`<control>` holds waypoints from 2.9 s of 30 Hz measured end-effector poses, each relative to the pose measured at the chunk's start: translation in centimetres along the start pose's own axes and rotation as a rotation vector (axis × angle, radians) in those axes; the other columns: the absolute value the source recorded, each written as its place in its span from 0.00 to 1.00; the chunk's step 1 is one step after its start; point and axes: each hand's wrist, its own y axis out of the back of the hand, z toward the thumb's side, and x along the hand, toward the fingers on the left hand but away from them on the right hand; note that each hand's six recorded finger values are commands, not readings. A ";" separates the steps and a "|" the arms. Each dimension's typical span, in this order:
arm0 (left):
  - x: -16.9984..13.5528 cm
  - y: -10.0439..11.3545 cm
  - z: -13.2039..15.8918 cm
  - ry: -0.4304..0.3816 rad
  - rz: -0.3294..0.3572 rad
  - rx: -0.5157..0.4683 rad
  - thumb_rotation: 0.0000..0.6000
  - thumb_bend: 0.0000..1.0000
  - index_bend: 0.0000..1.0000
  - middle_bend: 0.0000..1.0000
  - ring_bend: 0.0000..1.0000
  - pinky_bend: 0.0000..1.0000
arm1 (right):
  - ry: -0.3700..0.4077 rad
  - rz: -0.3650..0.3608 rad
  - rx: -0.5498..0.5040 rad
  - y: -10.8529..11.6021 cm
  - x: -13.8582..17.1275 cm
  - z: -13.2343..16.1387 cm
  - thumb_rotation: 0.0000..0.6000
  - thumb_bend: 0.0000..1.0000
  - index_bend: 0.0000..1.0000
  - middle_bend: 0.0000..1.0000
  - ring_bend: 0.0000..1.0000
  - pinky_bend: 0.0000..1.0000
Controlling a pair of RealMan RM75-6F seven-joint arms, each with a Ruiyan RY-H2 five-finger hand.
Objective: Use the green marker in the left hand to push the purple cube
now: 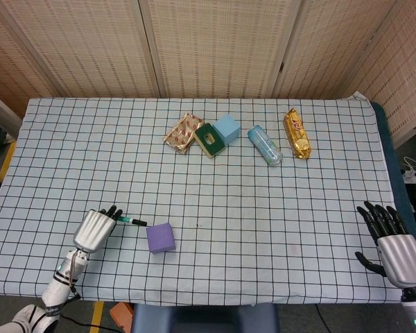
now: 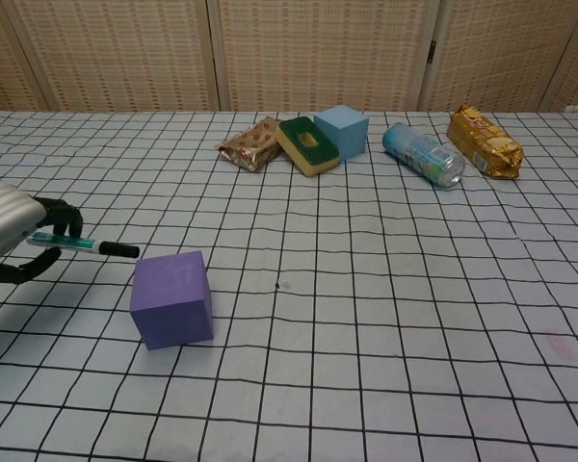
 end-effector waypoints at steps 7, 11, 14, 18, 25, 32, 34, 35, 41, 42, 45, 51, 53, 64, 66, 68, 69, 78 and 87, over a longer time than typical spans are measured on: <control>-5.4 -1.5 -1.8 0.070 -0.095 0.063 1.00 0.66 0.81 0.84 0.77 0.99 | 0.010 0.005 -0.001 0.0 0.1 0.2 1.00 0.12 0.00 0.00 0.00 0.00; -6.7 -1.6 -1.9 0.098 -0.118 0.085 1.00 0.66 0.82 0.85 0.77 0.99 | 0.023 0.010 -0.004 -0.1 0.2 0.5 1.00 0.12 0.00 0.00 0.00 0.00; -6.8 -1.4 -1.5 0.109 -0.122 0.071 1.00 0.67 0.82 0.85 0.77 0.99 | 0.035 0.025 -0.013 -0.3 0.3 0.7 1.00 0.12 0.00 0.00 0.00 0.00; -6.4 -0.9 -0.9 0.138 -0.129 0.019 1.00 0.67 0.82 0.86 0.77 0.99 | 0.061 0.060 -0.030 -0.4 0.5 1.0 1.00 0.12 0.00 0.00 0.00 0.00; -5.6 0.1 0.7 0.199 -0.144 -0.023 1.00 0.68 0.82 0.86 0.77 0.99 | 0.061 0.046 -0.044 0.2 0.7 0.7 1.00 0.12 0.00 0.00 0.00 0.00; -4.4 0.5 3.0 0.177 -0.152 -0.014 1.00 0.68 0.82 0.86 0.77 0.99 | 0.063 0.030 -0.052 0.7 1.0 0.6 1.00 0.12 0.00 0.00 0.00 0.00; -4.1 0.6 3.5 0.169 -0.153 -0.016 1.00 0.68 0.82 0.87 0.77 0.99 | 0.062 0.026 -0.054 0.8 1.1 0.5 1.00 0.12 0.00 0.00 0.00 0.00; -4.0 0.6 3.6 0.168 -0.153 -0.017 1.00 0.68 0.82 0.87 0.77 0.99 | 0.062 0.026 -0.054 0.8 1.1 0.5 1.00 0.12 0.00 0.00 0.00 0.00; -3.4 0.9 4.7 0.148 -0.149 -0.029 1.00 0.68 0.82 0.87 0.77 0.99 | 0.059 0.024 -0.056 0.9 1.3 0.3 1.00 0.12 0.00 0.00 0.00 0.00; -3.2 1.0 5.1 0.140 -0.146 -0.036 1.00 0.68 0.82 0.87 0.77 0.99 | 0.059 0.024 -0.057 1.0 1.3 0.3 1.00 0.12 0.00 0.00 0.00 0.00; -2.1 1.2 6.1 0.126 -0.143 -0.069 1.00 0.68 0.82 0.87 0.77 0.99 | 0.061 0.023 -0.060 1.0 1.2 0.3 1.00 0.12 0.00 0.00 0.00 0.00; -0.6 1.9 8.0 0.106 -0.128 -0.114 1.00 0.68 0.82 0.87 0.77 0.99 | 0.065 0.033 -0.063 0.8 0.9 0.3 1.00 0.12 0.00 0.00 0.00 0.00; 0.1 2.2 8.8 0.090 -0.119 -0.120 1.00 0.68 0.82 0.87 0.77 0.99 | 0.066 0.035 -0.065 0.8 0.8 0.4 1.00 0.12 0.00 0.00 0.00 0.00; 2.4 3.5 12.7 0.008 -0.099 -0.124 1.00 0.68 0.81 0.87 0.77 0.99 | 0.052 0.024 -0.076 1.3 1.1 -0.2 1.00 0.12 0.00 0.00 0.00 0.00; 2.5 3.7 13.4 -0.007 -0.098 -0.126 1.00 0.68 0.81 0.87 0.77 0.99 | 0.051 0.024 -0.077 1.3 1.1 -0.2 1.00 0.12 0.00 0.00 0.00 0.00; 2.5 4.0 14.2 -0.025 -0.093 -0.126 1.00 0.68 0.81 0.87 0.77 0.99 | 0.051 0.024 -0.079 1.4 1.1 -0.3 1.00 0.12 0.00 0.00 0.00 0.00; 2.5 4.1 14.5 -0.033 -0.091 -0.125 1.00 0.68 0.81 0.87 0.77 0.99 | 0.052 0.024 -0.081 1.4 1.2 -0.3 1.00 0.12 0.00 0.00 0.00 0.00; 2.7 5.7 17.6 -0.099 -0.064 -0.108 1.00 0.68 0.81 0.87 0.77 0.99 | 0.065 0.008 -0.097 2.0 1.7 -0.4 1.00 0.12 0.00 0.00 0.00 0.00; 2.8 6.0 19.8 -0.139 -0.064 -0.111 1.00 0.68 0.81 0.87 0.77 0.99 | 0.079 0.005 -0.104 2.2 2.1 -0.3 1.00 0.12 0.00 0.00 0.00 0.00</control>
